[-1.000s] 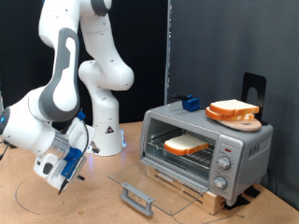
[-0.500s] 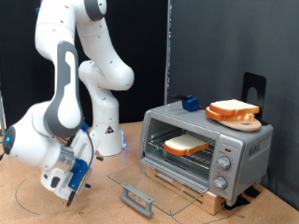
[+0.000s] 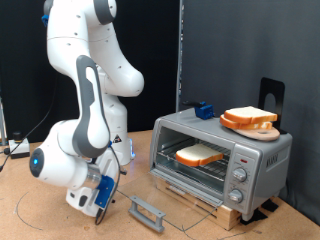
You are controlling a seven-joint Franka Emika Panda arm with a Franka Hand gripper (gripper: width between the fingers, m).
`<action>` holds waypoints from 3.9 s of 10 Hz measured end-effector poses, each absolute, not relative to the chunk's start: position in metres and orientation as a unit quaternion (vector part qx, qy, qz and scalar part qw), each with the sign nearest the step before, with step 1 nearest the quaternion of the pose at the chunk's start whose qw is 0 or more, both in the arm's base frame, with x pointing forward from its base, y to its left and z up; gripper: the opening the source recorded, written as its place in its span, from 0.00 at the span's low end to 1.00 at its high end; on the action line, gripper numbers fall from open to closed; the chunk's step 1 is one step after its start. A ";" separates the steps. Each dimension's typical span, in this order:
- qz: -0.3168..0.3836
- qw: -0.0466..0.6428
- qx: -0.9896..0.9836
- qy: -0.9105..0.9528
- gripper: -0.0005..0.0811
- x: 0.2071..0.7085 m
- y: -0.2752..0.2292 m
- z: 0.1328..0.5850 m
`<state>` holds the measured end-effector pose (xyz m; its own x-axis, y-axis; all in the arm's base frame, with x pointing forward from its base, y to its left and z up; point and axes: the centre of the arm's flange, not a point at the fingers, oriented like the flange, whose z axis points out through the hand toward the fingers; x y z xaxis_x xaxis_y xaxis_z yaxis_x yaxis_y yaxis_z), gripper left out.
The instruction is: Make a piece of toast with the oven
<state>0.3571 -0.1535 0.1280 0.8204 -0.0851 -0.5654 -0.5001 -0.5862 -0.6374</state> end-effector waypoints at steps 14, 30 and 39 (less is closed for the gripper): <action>0.258 0.547 -0.795 0.038 0.99 0.345 -0.084 0.261; 0.205 0.513 -0.823 0.136 0.99 0.334 -0.089 0.307; 0.195 0.528 -0.820 0.101 0.99 0.419 -0.094 0.319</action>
<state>0.4191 -0.0936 0.3187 0.9035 0.0396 -0.4267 -0.3719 -0.4223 -0.8266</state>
